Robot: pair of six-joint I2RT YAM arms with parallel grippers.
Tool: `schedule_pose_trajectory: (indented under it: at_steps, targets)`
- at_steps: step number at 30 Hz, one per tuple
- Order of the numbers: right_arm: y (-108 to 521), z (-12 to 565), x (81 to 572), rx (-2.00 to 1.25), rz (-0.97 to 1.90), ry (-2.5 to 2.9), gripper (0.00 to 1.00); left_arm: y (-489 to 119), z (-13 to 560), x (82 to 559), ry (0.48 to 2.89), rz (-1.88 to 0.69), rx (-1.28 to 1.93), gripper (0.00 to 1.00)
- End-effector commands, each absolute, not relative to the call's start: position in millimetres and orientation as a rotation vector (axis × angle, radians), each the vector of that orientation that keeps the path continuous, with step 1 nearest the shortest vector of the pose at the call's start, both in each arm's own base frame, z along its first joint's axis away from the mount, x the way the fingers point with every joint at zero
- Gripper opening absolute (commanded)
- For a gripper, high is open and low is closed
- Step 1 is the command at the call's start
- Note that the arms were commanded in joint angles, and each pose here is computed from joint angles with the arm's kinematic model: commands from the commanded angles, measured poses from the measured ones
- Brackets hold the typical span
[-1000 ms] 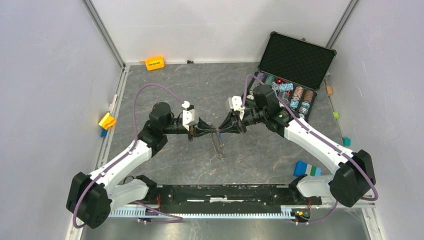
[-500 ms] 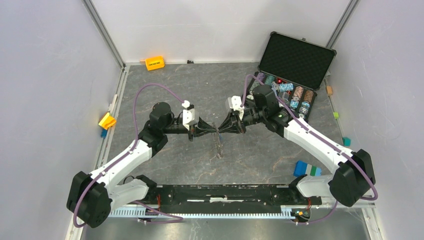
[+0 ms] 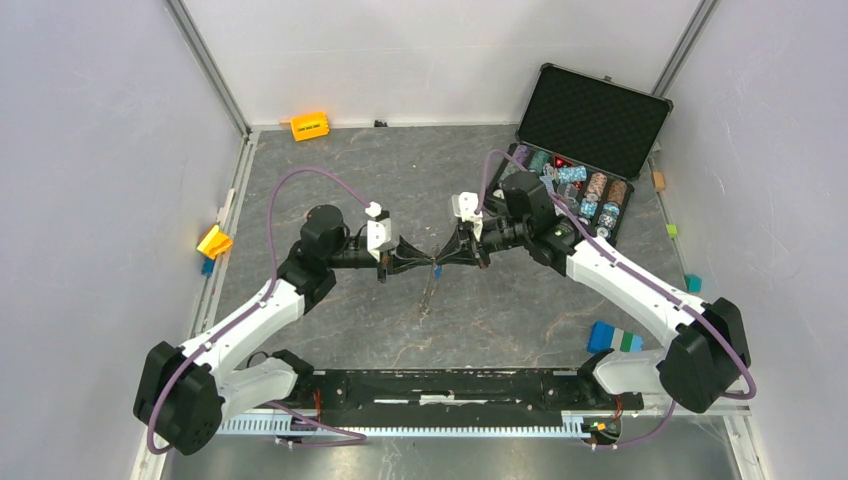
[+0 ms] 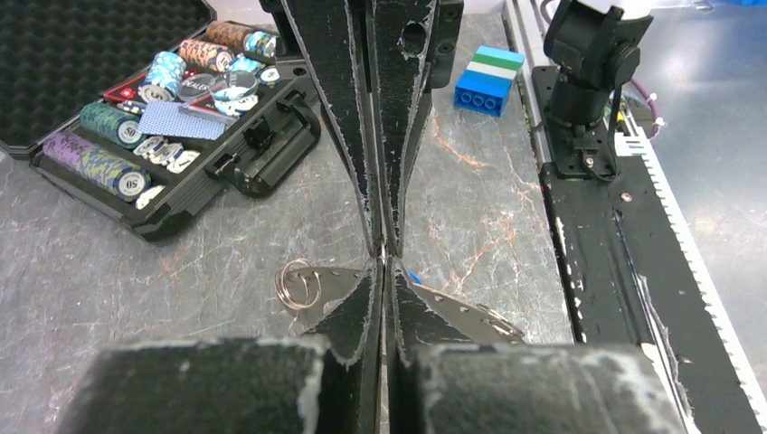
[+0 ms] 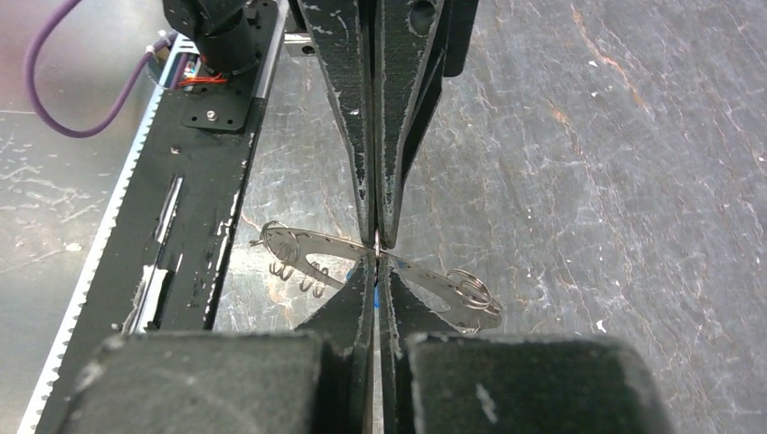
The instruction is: Put the keys on the keyring
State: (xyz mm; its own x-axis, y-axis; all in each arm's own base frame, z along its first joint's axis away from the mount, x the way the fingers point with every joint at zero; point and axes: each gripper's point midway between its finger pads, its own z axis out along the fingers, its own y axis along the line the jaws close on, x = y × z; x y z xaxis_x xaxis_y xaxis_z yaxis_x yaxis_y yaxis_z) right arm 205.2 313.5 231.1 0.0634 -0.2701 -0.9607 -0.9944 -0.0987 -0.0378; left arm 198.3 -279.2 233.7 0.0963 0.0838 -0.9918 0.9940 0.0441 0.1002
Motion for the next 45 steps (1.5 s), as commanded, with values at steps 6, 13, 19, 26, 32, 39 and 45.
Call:
schedule_pose_trajectory:
  at_steps: [6,13,19,26,32,39,45]
  targets:
    - [322.5,249.8,218.7,-1.52,0.886,1.354,0.0,-275.9,222.2,208.2,1.224,-0.951,1.352,0.02]
    - [325.7,253.7,225.1,-1.561,0.777,1.412,0.0,-272.3,216.9,209.4,1.222,-0.902,1.397,0.12]
    - [323.7,249.2,227.2,-1.599,0.712,1.463,0.0,-267.3,216.9,213.0,1.207,-0.824,1.466,0.33]
    - [322.2,246.6,226.0,-1.615,0.691,1.486,0.0,-264.5,219.4,217.4,1.128,-0.731,1.547,0.45]
    - [323.2,243.4,221.5,-1.636,0.715,1.491,0.0,-267.6,226.7,221.4,1.065,-0.701,1.572,0.47]
    - [325.5,238.2,212.9,-1.671,0.767,1.466,0.0,-263.6,236.1,208.8,0.966,-0.676,1.658,0.47]
    - [323.6,235.3,205.8,-1.712,0.789,1.432,0.0,-254.7,245.2,202.6,0.933,-0.614,1.695,0.44]
